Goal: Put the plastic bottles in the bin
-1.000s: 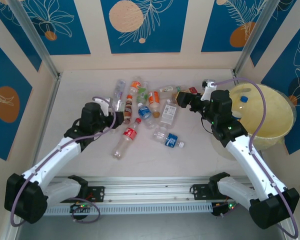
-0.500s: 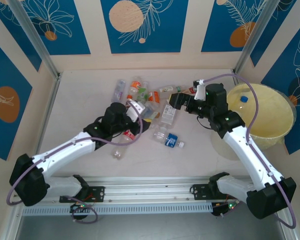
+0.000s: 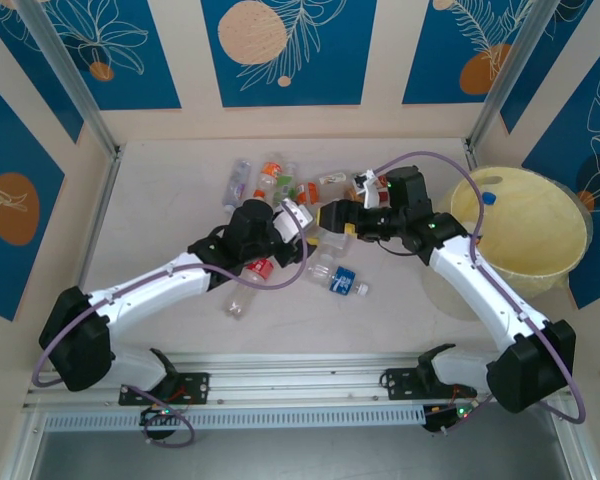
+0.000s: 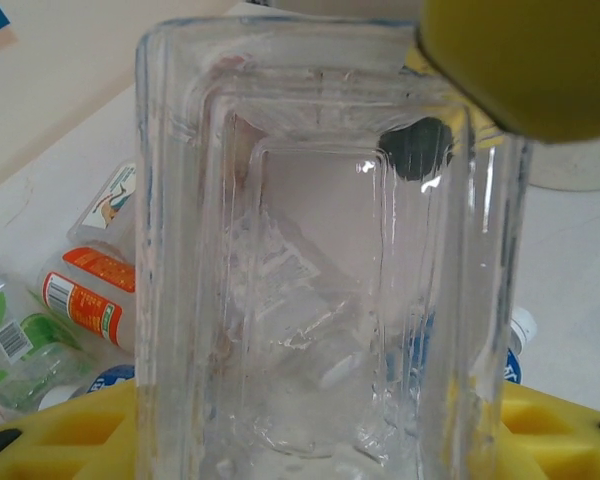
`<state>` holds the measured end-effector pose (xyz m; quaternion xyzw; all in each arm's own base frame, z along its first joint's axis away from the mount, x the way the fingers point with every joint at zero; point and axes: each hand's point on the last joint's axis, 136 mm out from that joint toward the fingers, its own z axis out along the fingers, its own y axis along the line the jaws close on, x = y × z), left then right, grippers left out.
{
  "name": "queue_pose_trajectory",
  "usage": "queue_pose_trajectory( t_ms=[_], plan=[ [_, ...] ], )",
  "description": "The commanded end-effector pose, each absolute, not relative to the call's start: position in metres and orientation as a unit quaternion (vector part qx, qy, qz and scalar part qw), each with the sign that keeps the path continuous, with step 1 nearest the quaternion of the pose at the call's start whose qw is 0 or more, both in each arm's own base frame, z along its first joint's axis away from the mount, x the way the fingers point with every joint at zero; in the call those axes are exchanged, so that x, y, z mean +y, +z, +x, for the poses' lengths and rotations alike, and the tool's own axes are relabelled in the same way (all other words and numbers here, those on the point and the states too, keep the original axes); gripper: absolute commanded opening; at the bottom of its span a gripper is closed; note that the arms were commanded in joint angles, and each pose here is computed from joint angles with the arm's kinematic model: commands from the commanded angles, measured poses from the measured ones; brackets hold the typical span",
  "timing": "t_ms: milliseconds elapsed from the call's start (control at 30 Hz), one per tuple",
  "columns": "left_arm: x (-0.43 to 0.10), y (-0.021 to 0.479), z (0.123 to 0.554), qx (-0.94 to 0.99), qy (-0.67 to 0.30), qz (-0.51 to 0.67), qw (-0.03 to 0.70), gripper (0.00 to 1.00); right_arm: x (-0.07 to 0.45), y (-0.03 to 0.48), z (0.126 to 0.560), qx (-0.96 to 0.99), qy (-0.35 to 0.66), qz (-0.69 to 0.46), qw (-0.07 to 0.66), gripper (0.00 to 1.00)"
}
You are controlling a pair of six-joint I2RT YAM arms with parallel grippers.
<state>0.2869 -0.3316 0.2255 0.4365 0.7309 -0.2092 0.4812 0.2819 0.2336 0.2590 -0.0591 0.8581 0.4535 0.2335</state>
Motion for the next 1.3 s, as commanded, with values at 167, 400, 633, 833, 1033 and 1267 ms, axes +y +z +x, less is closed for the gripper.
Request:
queue_pose_trajectory(
  t_ms=[167, 400, 633, 833, 1033, 1267],
  plan=[
    [-0.353, 0.242, 0.281, 0.698, -0.235, 0.456, 0.499, 0.00, 0.254, 0.250, 0.282, 0.859, 0.468, -0.069, 0.196, 0.79],
    [-0.353, 0.235, 0.283, 0.708, -0.232, 0.452, 0.490, 0.02, 0.248, 0.245, 0.289, 0.862, 0.450, -0.058, 0.228, 0.54],
    [-0.350, 0.234, 0.289, 0.719, -0.227, 0.433, 0.494, 0.37, 0.242, 0.245, 0.289, 0.864, 0.438, -0.059, 0.241, 0.36],
    [-0.346, 0.242, 0.282, 0.708, -0.250, 0.420, 0.510, 1.00, 0.227, 0.248, 0.296, 0.869, 0.408, -0.041, 0.278, 0.08],
    [-0.329, 0.255, 0.280, 0.692, -0.267, 0.378, 0.554, 1.00, 0.208, 0.256, 0.305, 0.868, 0.368, -0.020, 0.331, 0.00],
    [-0.279, 0.271, 0.305, 0.707, -0.221, 0.243, 0.626, 1.00, 0.189, 0.287, 0.311, 0.856, 0.320, -0.036, 0.405, 0.00]
  ],
)
